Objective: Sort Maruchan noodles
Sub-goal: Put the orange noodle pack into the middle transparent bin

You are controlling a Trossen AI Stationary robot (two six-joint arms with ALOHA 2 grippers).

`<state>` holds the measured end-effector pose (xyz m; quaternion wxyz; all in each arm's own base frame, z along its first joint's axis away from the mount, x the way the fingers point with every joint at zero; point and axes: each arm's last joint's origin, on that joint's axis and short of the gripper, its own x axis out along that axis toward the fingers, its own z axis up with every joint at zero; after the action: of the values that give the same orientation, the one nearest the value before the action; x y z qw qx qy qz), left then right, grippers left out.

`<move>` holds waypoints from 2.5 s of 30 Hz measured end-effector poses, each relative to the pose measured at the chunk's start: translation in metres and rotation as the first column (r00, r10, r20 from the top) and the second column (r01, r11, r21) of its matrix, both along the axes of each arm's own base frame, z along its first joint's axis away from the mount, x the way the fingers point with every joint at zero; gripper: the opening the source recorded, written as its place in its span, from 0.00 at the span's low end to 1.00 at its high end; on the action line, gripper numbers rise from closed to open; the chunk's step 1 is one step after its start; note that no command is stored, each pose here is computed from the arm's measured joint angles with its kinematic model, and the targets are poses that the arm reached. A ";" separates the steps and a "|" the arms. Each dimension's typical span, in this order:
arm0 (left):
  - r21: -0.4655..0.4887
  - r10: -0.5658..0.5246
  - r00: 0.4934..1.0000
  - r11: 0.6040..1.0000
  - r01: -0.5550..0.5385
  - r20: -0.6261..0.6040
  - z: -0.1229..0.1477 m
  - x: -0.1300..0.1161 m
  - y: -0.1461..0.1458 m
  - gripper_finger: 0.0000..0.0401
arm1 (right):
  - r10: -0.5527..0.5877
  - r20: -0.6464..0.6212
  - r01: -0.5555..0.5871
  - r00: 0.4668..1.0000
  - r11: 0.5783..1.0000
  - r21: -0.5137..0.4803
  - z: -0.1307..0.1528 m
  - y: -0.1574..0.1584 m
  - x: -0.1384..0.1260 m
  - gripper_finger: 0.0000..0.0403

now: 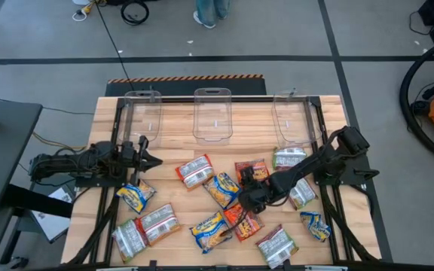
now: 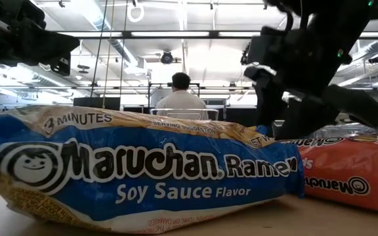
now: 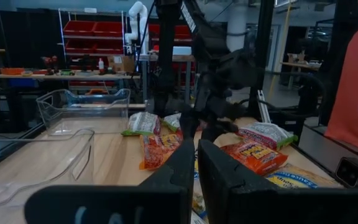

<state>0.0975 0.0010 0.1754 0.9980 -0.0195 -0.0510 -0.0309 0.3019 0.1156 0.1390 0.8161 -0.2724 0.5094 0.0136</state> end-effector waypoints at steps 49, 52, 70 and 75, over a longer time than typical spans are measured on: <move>-0.079 -0.230 0.958 0.966 0.246 0.173 0.019 0.028 -0.075 0.17 | -0.676 0.609 0.232 0.415 0.726 0.647 0.115 -0.040 0.029 0.01; -0.118 -0.188 0.976 0.973 0.201 0.107 0.020 0.043 -0.083 0.25 | -0.688 0.634 0.208 0.352 0.718 0.664 0.100 -0.040 0.032 0.01; -0.271 0.238 0.953 0.920 -0.284 -0.189 -0.013 0.137 -0.119 0.48 | -0.524 0.834 -0.045 0.174 0.842 0.538 0.050 -0.030 0.069 0.02; -0.301 0.344 0.911 0.865 -0.401 -0.227 -0.031 0.156 -0.122 0.48 | -0.454 0.865 -0.049 0.215 0.879 0.474 0.046 -0.027 0.070 0.02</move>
<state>0.2531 -0.1211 0.1448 0.9671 -0.1841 0.0246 0.1738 0.3717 0.0882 0.1848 0.9831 0.0232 -0.0827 -0.1617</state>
